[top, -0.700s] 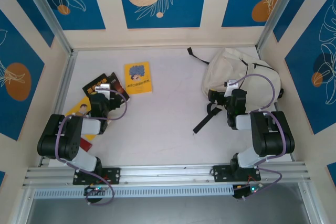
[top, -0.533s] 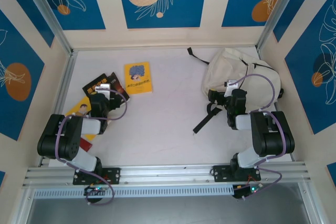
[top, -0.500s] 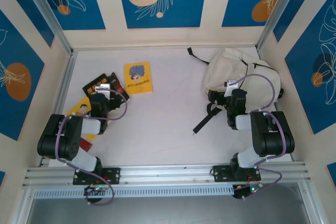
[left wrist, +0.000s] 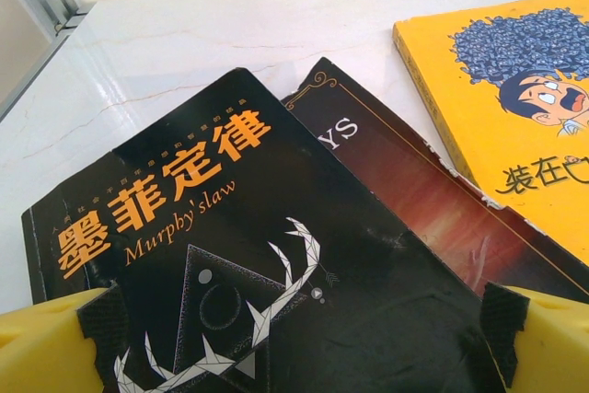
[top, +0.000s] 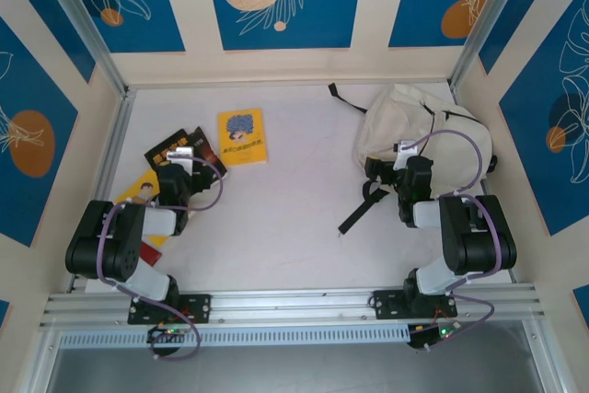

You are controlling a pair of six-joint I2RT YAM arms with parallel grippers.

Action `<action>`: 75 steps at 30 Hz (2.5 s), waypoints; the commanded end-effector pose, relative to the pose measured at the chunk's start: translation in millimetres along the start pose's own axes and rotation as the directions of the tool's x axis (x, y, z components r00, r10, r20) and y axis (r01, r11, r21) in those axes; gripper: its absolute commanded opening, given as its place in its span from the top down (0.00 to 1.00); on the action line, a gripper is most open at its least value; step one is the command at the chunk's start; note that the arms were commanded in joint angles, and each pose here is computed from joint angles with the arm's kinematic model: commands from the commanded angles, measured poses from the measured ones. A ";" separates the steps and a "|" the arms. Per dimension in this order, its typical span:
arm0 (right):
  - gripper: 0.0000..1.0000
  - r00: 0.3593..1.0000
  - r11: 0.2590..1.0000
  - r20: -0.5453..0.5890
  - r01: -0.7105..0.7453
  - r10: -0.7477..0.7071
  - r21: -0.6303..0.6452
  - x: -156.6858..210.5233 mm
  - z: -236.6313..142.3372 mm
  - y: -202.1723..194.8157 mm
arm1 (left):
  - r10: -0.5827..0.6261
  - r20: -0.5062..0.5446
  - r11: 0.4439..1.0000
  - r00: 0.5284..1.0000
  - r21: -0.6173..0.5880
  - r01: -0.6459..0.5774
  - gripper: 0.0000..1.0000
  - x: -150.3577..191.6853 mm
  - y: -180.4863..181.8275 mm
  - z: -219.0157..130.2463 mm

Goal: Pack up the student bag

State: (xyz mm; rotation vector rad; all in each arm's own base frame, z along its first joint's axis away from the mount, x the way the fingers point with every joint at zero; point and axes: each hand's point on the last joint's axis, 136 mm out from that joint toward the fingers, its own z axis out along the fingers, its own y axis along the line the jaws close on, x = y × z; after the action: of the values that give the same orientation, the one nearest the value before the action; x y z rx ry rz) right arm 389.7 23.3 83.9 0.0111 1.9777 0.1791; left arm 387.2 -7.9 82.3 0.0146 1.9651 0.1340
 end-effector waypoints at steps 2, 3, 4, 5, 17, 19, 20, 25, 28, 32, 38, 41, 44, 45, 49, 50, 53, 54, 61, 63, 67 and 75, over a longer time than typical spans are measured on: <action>0.01 1.000 1.000 0.028 0.013 -0.013 -0.012 -11.5 2.1 1.5 | -0.006 0.024 1.000 1.000 0.022 0.006 0.00 -9.8 -0.7 3.3; 0.01 0.999 1.000 0.030 0.013 -0.013 -0.013 -11.9 2.0 1.5 | -0.006 0.023 1.000 1.000 0.022 0.006 0.00 -9.0 -0.5 3.3; 0.01 0.999 1.000 0.029 0.013 -0.012 -0.012 -11.8 2.0 1.5 | -0.007 0.025 1.000 1.000 0.021 0.006 0.00 -9.5 -0.4 3.0; 0.01 1.000 1.000 0.029 0.013 -0.013 -0.012 -11.3 1.8 1.4 | -0.007 0.025 1.000 1.000 0.022 0.006 0.00 -9.1 -0.4 2.7; 0.01 0.999 0.998 0.037 -0.042 0.040 0.039 -48.4 -37.5 3.5 | -0.038 0.008 0.997 0.999 -0.072 0.038 0.00 -27.1 17.8 -11.5; 0.01 0.996 0.995 0.032 -0.085 0.084 0.049 -57.8 -51.6 4.9 | -0.052 -0.002 0.996 0.999 -0.078 0.052 0.00 -34.1 20.6 -19.6; 0.01 0.994 0.992 0.026 -0.110 0.109 0.057 -60.6 -57.5 4.5 | -0.067 -0.003 0.995 0.998 -0.079 0.066 0.00 -38.4 21.9 -24.6; 0.01 0.929 0.911 -0.058 -0.343 0.364 0.230 -78.0 -100.8 -12.7 | -0.174 -0.009 0.983 0.985 -0.063 0.173 0.00 -62.1 23.6 -49.7; 0.01 0.855 0.815 -0.094 -0.445 0.509 0.372 -80.2 -122.8 -27.7 | -0.262 -0.020 0.965 0.965 -0.019 0.261 0.00 -81.7 19.7 -69.5; 0.01 0.794 0.767 -0.150 -0.490 0.589 0.413 -83.3 -125.2 -32.4 | -0.369 -0.035 0.925 0.929 0.089 0.370 0.00 -109.9 6.7 -97.7; 0.01 0.720 0.795 -0.347 -0.490 0.601 0.358 -64.7 -92.4 -25.7 | -0.394 -0.064 0.897 0.917 0.189 0.398 0.00 -134.7 -5.3 -128.2; 0.02 0.656 0.778 -0.420 -0.505 0.627 0.373 -41.7 -73.8 -33.7 | -0.371 -0.092 0.909 0.924 0.166 0.382 0.00 -135.7 -2.2 -134.0; 0.14 0.586 0.747 -0.466 -0.553 0.663 0.369 -23.8 -55.9 -41.1 | -0.371 -0.109 0.908 0.922 0.164 0.385 0.00 -132.9 -3.4 -132.4; 0.20 0.562 0.732 -0.472 -0.569 0.679 0.376 -17.8 -50.6 -45.7 | -0.370 -0.118 0.906 0.922 0.172 0.386 0.00 -131.5 -5.6 -131.0; 0.42 0.512 0.702 -0.486 -0.574 0.709 0.421 -0.5 -35.4 -63.2 | -0.366 -0.147 0.902 0.919 0.185 0.389 0.00 -126.3 -10.8 -125.7; 0.43 0.503 0.695 -0.482 -0.560 0.717 0.450 5.2 -33.5 -69.0 | -0.365 -0.148 0.902 0.919 0.187 0.388 0.00 -125.6 -11.3 -124.8; 0.48 0.484 0.682 -0.480 -0.508 0.731 0.527 21.2 -31.1 -83.7 | -0.361 -0.151 0.905 0.920 0.181 0.385 0.00 -122.5 -10.7 -123.5; 0.49 0.470 0.674 -0.484 -0.489 0.739 0.554 28.0 -30.9 -87.3 | -0.360 -0.153 0.906 0.920 0.180 0.384 0.00 -121.3 -10.9 -123.1; 0.49 0.375 0.636 -0.514 -0.434 0.771 0.638 63.3 -29.2 -90.1 | -0.358 -0.155 0.908 0.921 0.173 0.382 0.00 -118.2 -10.5 -120.2; 0.49 0.366 0.648 -0.535 -0.435 0.761 0.625 66.5 -25.4 -79.2 | -0.359 -0.151 0.910 0.921 0.165 0.381 0.00 -117.0 -8.9 -119.3; 0.48 0.350 0.678 -0.583 -0.435 0.733 0.592 66.7 -17.4 -43.1 | -0.357 -0.151 0.909 0.922 0.172 0.380 0.00 -115.8 -10.4 -118.1; 0.47 0.274 0.693 -0.689 -0.561 0.671 0.452 55.9 10.1 77.4 | -0.364 -0.178 0.902 0.914 0.180 0.394 0.00 -114.5 -13.7 -118.3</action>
State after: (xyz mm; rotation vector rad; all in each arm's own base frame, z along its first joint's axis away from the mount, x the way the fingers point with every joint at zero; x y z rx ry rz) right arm 367.5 55.4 35.3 0.9690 2.8241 0.4943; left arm 323.7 -38.0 228.2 -0.2362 2.0768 -0.3071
